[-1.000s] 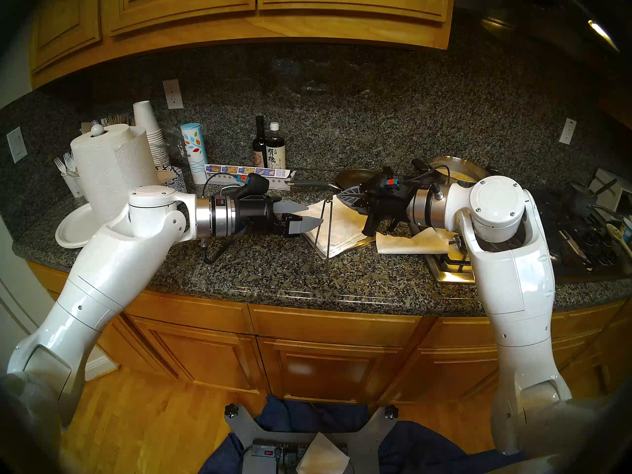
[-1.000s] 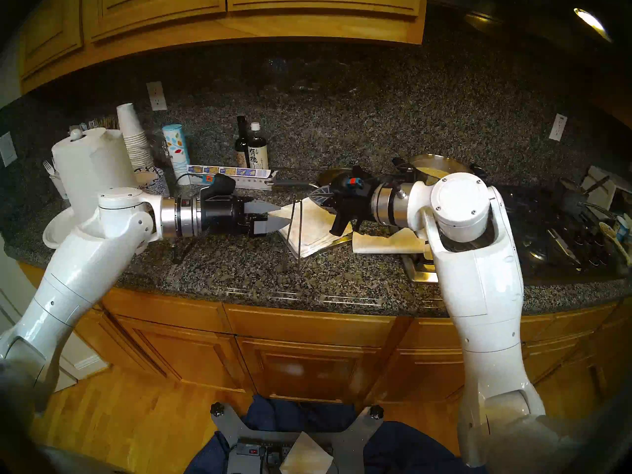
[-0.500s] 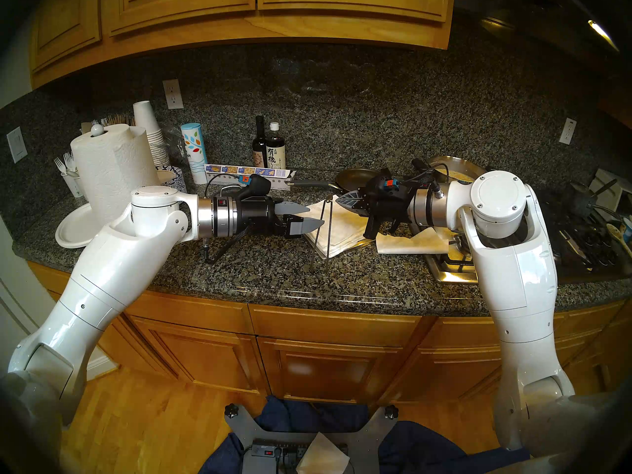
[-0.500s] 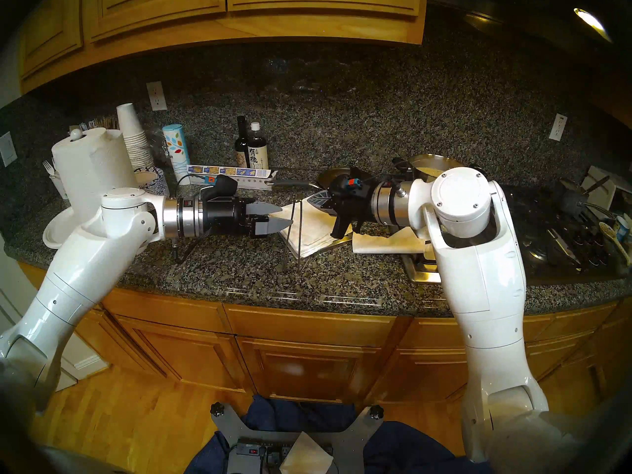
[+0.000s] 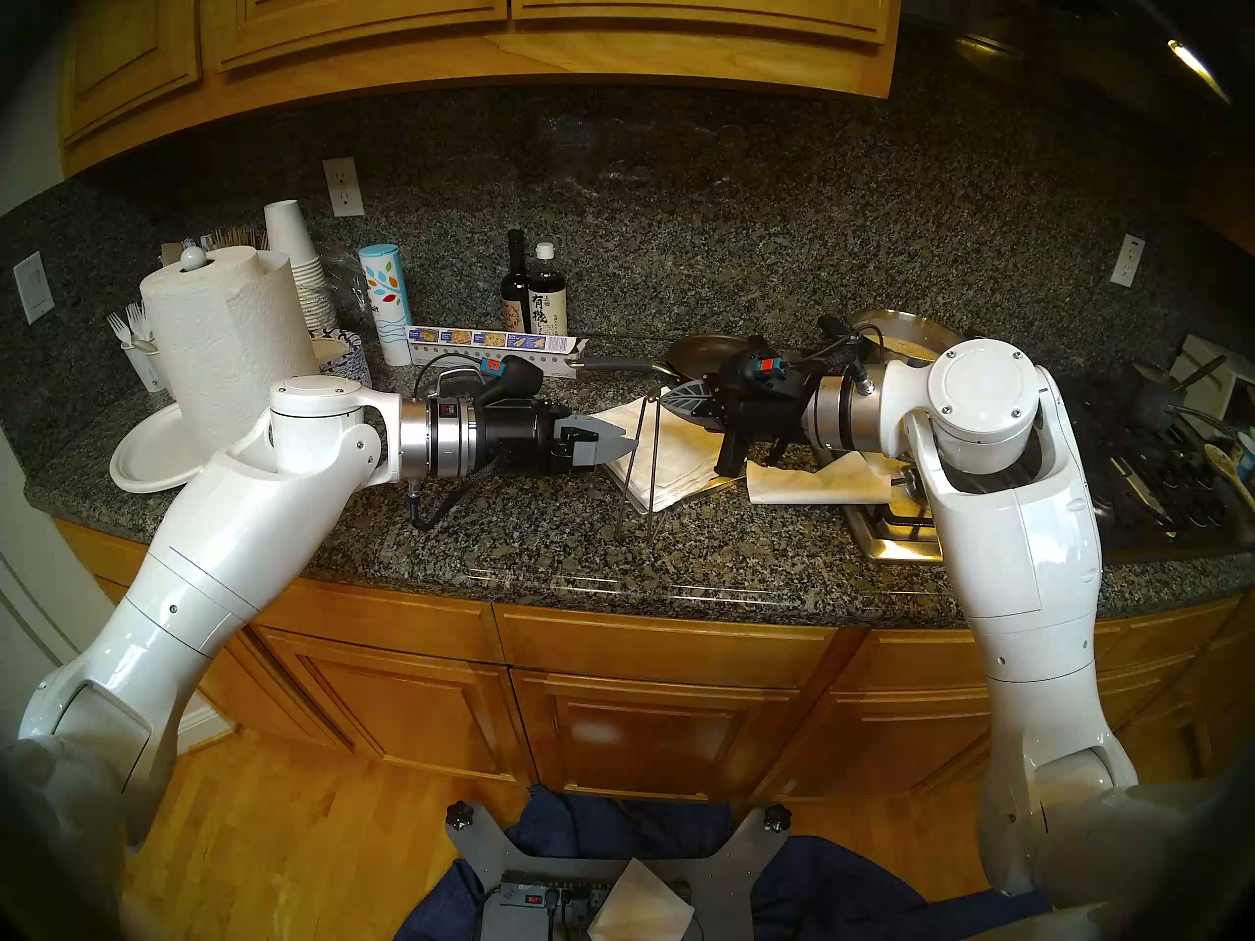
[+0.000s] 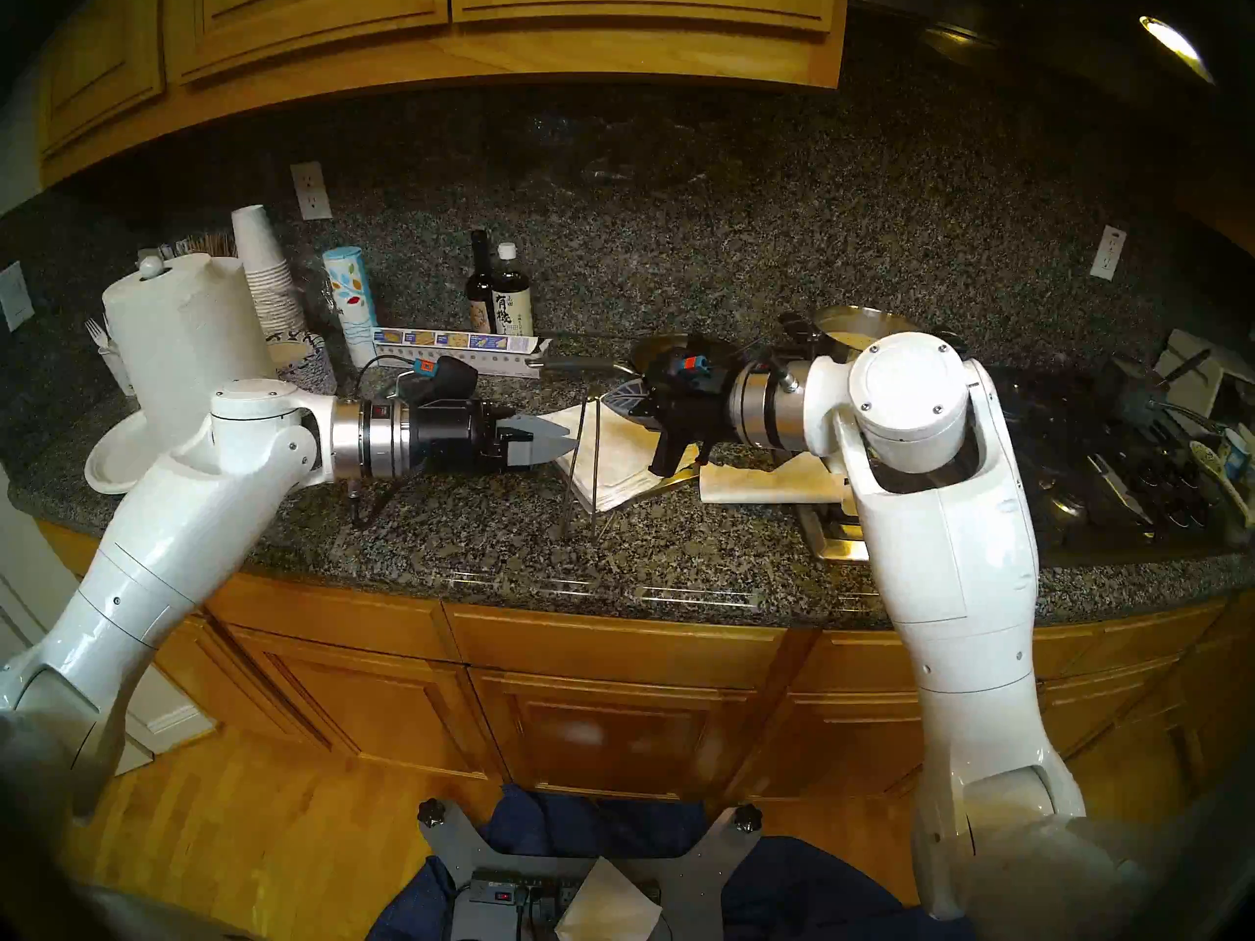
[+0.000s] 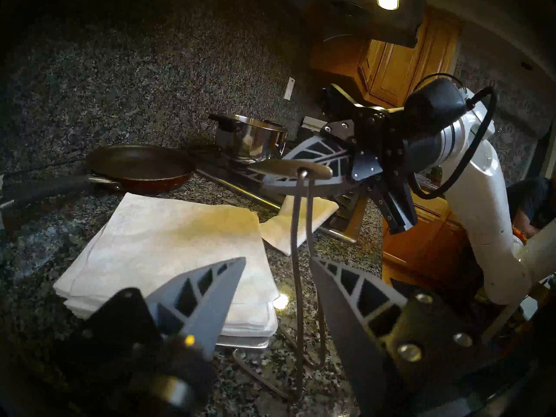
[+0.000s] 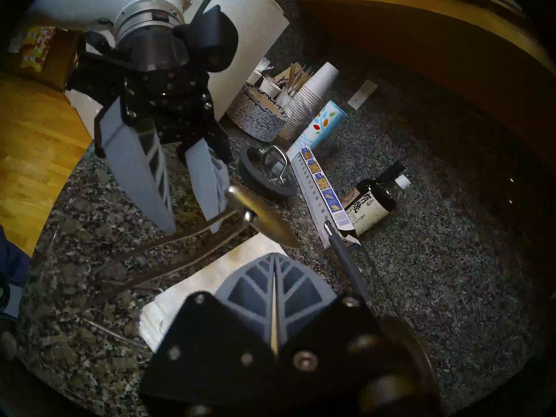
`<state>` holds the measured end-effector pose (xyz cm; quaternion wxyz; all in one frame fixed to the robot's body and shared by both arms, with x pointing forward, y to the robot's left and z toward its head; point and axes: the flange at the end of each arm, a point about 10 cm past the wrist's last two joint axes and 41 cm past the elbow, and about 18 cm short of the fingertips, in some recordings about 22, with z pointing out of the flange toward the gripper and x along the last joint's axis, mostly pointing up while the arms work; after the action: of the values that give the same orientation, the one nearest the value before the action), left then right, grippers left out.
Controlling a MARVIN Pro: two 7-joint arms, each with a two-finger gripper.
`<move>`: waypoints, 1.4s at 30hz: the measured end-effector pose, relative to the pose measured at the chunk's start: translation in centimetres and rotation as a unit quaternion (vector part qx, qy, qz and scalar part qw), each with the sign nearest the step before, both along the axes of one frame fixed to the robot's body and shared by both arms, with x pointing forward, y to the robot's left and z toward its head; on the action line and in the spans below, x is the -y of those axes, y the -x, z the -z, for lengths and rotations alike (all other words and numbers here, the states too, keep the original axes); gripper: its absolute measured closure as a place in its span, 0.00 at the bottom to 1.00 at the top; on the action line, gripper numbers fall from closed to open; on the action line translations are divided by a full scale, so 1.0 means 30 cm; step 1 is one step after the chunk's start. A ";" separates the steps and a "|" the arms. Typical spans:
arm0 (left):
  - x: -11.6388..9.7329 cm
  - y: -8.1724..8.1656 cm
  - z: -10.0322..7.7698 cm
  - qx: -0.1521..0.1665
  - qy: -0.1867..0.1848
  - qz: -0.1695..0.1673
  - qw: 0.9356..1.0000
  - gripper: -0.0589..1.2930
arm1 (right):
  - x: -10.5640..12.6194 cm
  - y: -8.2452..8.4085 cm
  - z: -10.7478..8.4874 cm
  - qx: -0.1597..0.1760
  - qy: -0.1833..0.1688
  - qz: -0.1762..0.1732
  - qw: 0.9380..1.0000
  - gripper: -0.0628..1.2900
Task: Take napkin out of napkin holder
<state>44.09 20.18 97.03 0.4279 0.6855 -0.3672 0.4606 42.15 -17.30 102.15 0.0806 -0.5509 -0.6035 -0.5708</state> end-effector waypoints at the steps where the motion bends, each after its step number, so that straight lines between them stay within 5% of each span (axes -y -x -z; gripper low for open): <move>1: 0.000 0.000 0.001 0.000 0.000 0.000 1.000 0.46 | -0.003 0.000 0.001 0.000 0.000 -0.001 1.000 0.98; 19: 0.017 -0.027 0.020 -0.006 -0.003 -0.001 1.000 0.50 | -0.015 -0.016 0.004 0.004 -0.002 -0.002 1.000 0.98; 42: 0.062 -0.128 0.012 0.006 -0.031 -0.009 0.999 0.49 | 0.038 -0.117 0.036 0.008 0.004 0.038 0.999 0.98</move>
<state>47.92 18.31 96.68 0.4003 0.6986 -0.3779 0.4571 45.65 -18.45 101.07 0.0514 -0.5690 -0.5854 -0.5753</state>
